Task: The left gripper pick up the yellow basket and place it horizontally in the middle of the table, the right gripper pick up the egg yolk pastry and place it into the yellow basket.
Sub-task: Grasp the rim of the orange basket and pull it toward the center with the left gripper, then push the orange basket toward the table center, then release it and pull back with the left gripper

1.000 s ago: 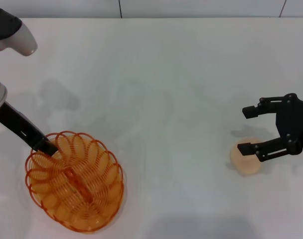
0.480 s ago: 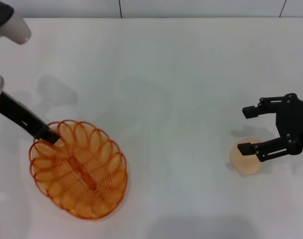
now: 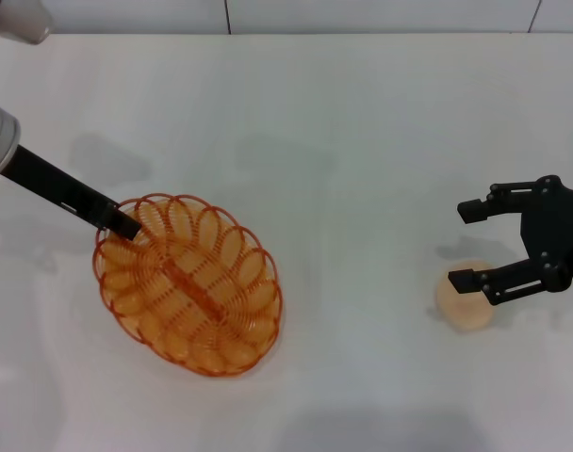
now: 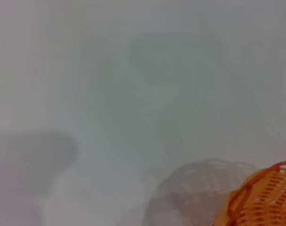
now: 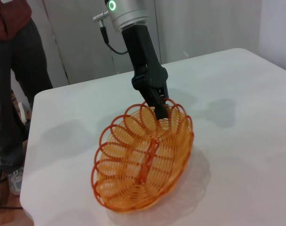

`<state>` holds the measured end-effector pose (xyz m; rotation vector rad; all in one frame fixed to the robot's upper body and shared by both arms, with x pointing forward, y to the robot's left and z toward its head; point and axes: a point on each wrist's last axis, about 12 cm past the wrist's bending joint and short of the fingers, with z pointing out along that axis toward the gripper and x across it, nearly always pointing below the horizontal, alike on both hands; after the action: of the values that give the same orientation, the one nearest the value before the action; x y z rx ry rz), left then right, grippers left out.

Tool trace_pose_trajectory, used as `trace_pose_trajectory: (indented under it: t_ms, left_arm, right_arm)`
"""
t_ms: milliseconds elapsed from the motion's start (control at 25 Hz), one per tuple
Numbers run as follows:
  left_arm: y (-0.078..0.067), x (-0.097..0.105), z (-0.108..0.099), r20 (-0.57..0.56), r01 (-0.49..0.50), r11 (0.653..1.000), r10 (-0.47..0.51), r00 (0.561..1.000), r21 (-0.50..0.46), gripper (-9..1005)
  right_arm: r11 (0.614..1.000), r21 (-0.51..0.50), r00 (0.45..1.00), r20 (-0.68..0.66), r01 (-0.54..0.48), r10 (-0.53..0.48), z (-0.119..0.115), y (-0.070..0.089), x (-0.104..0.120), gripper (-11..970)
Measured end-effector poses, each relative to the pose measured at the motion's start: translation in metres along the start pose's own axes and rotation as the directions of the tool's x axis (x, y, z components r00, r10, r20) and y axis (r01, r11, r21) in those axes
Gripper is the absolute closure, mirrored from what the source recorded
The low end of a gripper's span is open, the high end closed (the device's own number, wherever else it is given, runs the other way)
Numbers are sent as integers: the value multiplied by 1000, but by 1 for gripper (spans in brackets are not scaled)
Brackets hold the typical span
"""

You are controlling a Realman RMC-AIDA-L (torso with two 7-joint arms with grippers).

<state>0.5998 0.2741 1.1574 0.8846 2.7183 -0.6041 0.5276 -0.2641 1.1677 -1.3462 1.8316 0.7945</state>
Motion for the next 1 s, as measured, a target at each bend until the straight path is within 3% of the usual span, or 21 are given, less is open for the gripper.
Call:
trace_pose_trajectory:
  t_ms: [200,560,1000]
  left_arm:
    - [-3,-3,-1,8,31,999,-31,999,-4,912]
    - [-3,-10,-8,71,192,981,-191,979,-11,912]
    - [2,-15,-3,163,393,919,-393,905,31,911]
  right_arm:
    - [1000,-2,1000,-1,2,-2,0,0,-1,89]
    - [1000,-7,1000,-2,7,-7,1,-1,-5,89]
    - [1000,-10,1000,-2,13,-13,1,-2,-7,89]
